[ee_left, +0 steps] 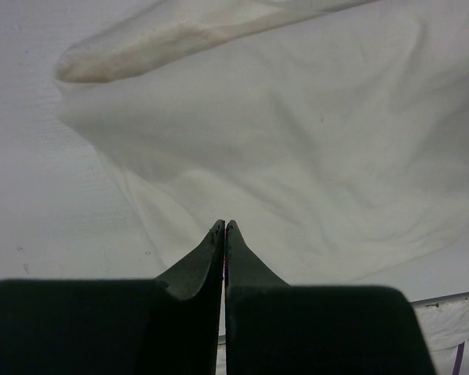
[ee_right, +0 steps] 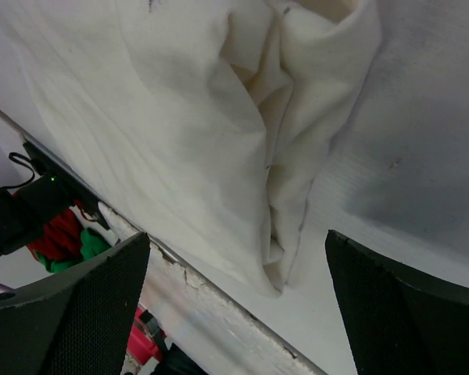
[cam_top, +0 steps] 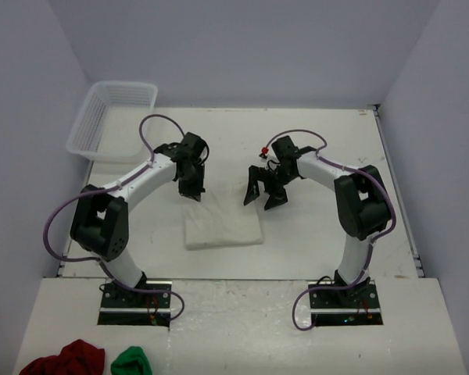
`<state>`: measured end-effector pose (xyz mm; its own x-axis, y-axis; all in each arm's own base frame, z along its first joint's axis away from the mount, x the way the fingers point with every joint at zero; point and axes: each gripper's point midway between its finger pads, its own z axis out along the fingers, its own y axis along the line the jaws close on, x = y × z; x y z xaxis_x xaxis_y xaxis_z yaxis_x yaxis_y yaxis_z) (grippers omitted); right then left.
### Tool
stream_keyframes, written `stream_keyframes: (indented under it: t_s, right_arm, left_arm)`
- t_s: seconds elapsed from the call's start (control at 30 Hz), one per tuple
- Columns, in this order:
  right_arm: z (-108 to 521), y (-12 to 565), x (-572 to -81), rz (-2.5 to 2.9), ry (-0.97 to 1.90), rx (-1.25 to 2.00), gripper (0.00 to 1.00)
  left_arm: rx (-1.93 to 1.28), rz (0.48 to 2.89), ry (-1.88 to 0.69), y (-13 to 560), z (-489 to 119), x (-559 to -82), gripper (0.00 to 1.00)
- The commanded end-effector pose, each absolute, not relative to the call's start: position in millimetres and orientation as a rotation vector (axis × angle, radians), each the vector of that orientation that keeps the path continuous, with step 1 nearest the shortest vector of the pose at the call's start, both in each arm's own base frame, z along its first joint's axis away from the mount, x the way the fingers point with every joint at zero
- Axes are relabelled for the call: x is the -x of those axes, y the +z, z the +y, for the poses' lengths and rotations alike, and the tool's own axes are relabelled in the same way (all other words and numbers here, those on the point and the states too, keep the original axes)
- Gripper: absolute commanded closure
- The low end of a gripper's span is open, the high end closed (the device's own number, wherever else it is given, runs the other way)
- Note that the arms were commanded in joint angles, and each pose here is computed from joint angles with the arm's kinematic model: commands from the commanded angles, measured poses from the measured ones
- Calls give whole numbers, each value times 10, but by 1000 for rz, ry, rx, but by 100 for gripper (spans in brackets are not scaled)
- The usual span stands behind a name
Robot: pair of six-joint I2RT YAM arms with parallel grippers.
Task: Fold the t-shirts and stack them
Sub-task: Put the neatly folded tshirt into the corner of the board with the right arm
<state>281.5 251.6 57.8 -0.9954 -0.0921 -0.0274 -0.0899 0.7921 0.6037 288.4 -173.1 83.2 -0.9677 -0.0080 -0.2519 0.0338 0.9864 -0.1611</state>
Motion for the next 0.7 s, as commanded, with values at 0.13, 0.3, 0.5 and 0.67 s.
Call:
stream_keyframes:
  t_s: [0.13, 0.3, 0.5, 0.67]
  right_arm:
    - [2525, 294, -2856, -2947, -1016, -75, 7]
    - [2528, 84, -2833, -2936, -1019, -11, 7]
    - [2596, -183, -2663, -2894, -978, 29, 7]
    - [2709, -354, -2541, -2878, -954, 14, 6]
  left_arm:
    - [-43, 2871, -239, 804, -1806, -3001, 100]
    - [-33, 2925, -122, 617, -1684, -2969, 100]
    - [-26, 3004, -21, 307, -1604, -2915, 100]
    - [-28, 3051, 9, 102, -1590, -2878, 100]
